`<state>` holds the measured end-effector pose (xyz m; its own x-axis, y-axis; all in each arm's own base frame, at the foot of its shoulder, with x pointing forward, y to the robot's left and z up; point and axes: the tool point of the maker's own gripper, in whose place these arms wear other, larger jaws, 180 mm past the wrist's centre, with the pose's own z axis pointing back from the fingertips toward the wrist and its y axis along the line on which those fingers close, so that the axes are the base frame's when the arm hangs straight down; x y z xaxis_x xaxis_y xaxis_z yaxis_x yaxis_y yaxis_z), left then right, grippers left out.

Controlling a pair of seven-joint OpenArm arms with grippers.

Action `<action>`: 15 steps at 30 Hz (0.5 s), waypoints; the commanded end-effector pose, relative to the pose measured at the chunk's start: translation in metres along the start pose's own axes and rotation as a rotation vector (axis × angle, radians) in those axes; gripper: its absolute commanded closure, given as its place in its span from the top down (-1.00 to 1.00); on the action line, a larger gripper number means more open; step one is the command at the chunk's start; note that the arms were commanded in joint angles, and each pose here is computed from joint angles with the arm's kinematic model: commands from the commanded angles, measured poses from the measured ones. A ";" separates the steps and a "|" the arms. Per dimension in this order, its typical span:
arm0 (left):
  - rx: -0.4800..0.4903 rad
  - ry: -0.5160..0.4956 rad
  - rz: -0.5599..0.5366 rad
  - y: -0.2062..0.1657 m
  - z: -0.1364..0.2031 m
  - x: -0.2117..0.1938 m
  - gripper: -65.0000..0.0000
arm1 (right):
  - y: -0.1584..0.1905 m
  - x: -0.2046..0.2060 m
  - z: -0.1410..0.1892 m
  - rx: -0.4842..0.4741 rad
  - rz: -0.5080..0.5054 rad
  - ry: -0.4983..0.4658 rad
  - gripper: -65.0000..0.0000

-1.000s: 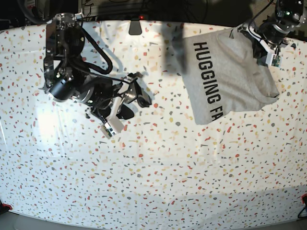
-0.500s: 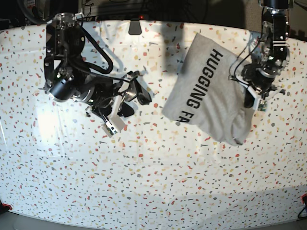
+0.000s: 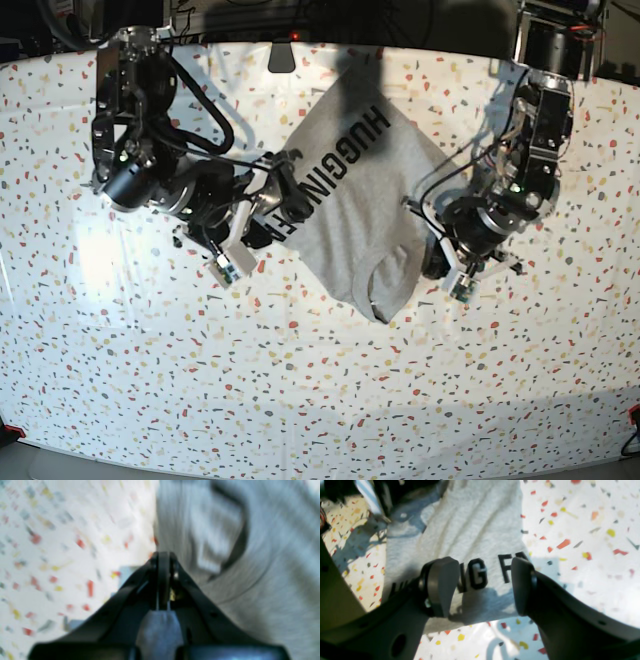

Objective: Fold the T-shirt properly
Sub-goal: 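Grasp the folded shirt's corners with both grippers, then rotate and square the folded shirt with both grippers, then release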

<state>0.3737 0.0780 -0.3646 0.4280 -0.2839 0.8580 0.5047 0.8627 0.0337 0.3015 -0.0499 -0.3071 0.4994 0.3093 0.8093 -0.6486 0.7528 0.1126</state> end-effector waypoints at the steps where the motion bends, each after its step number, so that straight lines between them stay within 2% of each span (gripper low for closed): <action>1: 0.001 -0.073 -0.008 0.006 0.008 0.028 -1.00 | -0.008 0.014 0.003 -0.032 0.018 -0.051 0.13; 2: -0.012 -0.081 0.001 0.007 0.014 0.034 -1.00 | -0.015 0.015 0.003 -0.073 0.012 -0.058 0.09; 3: -0.027 -0.079 0.010 0.008 0.020 0.039 -1.00 | -0.024 0.015 0.002 -0.111 0.000 -0.059 -0.03; 5: -0.048 -0.051 0.038 0.010 0.031 0.041 -1.00 | -0.033 0.011 0.000 -0.147 -0.007 -0.046 -0.44; 7: -0.019 -0.012 0.043 0.015 0.039 0.032 -1.00 | -0.039 0.007 -0.005 -0.155 -0.014 -0.030 -0.93; 8: -0.006 0.005 0.040 0.016 0.043 0.025 -1.00 | -0.042 0.006 -0.007 -0.155 -0.019 -0.024 -1.00; 10: 0.006 0.038 0.053 0.014 0.048 0.006 -1.00 | -0.048 0.004 -0.012 -0.156 -0.030 -0.013 -1.00; 15: -0.040 0.139 0.128 -0.012 0.061 -0.046 -1.00 | -0.067 -0.011 -0.023 -0.189 -0.043 0.057 -1.00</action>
<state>0.2918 0.1047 -0.3875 0.6296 -0.2375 0.7398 0.4624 0.8797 -0.1111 0.3434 -0.0910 -0.3506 0.5970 0.3110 0.7395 -0.5067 0.8608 0.0470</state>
